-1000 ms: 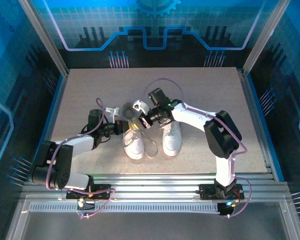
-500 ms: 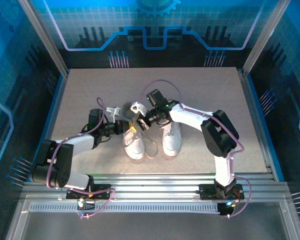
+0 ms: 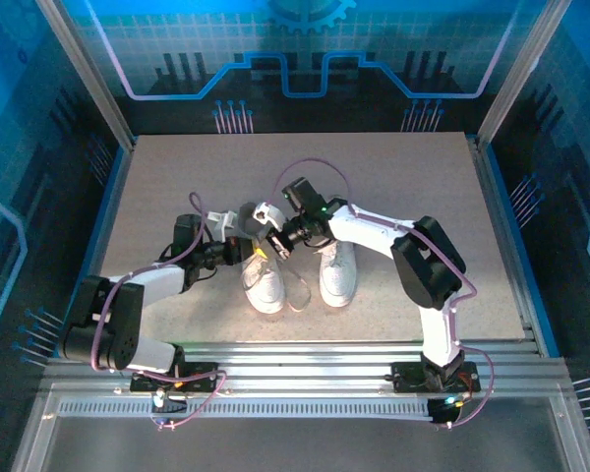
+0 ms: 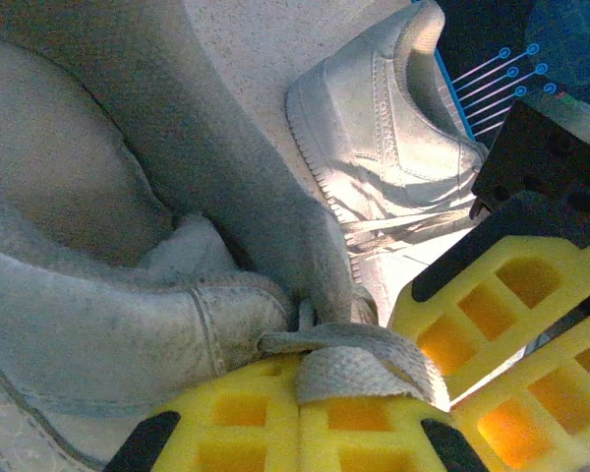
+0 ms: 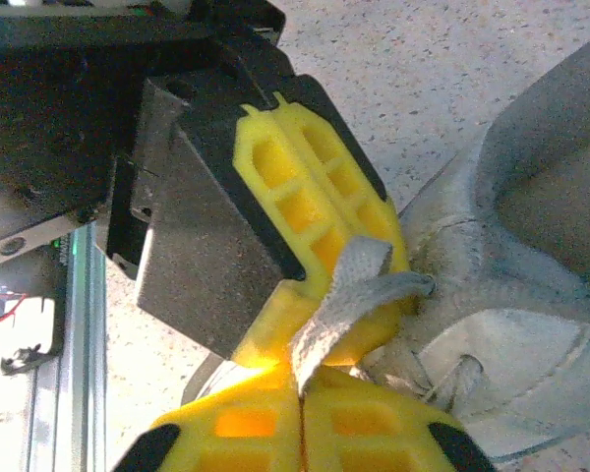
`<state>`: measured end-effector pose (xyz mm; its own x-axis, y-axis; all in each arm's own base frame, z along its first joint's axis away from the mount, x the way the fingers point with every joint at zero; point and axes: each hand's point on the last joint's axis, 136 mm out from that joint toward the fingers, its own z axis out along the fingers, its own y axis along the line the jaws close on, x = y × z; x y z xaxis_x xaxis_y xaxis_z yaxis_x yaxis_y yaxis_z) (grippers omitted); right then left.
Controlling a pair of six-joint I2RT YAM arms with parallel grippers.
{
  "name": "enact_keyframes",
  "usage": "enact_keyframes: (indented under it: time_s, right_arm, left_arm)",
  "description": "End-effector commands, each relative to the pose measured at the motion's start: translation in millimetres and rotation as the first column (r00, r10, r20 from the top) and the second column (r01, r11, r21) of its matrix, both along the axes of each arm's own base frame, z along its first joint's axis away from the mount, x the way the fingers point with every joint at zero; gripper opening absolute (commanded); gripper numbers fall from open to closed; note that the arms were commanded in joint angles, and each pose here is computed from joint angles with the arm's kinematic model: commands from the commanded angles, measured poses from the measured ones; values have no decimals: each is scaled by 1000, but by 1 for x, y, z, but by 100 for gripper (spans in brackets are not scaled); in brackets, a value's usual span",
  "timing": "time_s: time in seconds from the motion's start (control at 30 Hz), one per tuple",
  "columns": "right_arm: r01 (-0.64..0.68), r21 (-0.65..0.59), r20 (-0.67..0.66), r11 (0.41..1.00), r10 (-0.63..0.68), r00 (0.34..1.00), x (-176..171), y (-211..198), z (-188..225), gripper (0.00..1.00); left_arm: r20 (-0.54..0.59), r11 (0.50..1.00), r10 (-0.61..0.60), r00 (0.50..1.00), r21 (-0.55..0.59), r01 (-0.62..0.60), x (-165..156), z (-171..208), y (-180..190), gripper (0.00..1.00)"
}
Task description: Tie the shoes
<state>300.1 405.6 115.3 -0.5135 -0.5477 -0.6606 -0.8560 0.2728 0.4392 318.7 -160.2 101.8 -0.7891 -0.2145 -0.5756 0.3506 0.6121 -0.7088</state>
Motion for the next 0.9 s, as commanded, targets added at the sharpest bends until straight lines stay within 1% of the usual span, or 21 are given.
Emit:
enact_keyframes:
  time_s: [0.0,0.03,0.17,0.2,0.37,0.53,0.67,0.87]
  right_arm:
    - [60,-9,67,998,-59,996,5,-3,12,2]
    - [64,-7,74,998,-63,995,4,-3,14,0]
    - [101,-16,101,995,-99,990,6,-7,16,0]
    - [107,-15,104,994,-105,989,6,-8,17,0]
    - [180,-59,154,982,-170,973,14,-14,16,0]
    - [233,-118,187,965,-208,960,22,-19,10,0]
    - [234,-145,227,961,-197,954,21,-18,9,0]
    - [257,-137,349,957,-196,917,24,-15,20,0]
  left_arm:
    - [41,1000,-8,999,27,7,-1,8,1,1]
    - [40,1000,-8,999,29,7,-3,8,1,2]
    - [53,999,-11,999,38,9,-9,9,2,6]
    - [55,999,-7,998,41,5,-10,8,3,8]
    - [74,998,10,997,64,-15,-16,9,8,32]
    - [109,994,26,994,99,-36,-21,18,14,46]
    - [150,992,48,988,111,-65,-20,32,20,52]
    - [206,990,52,977,119,-78,-13,53,26,55]
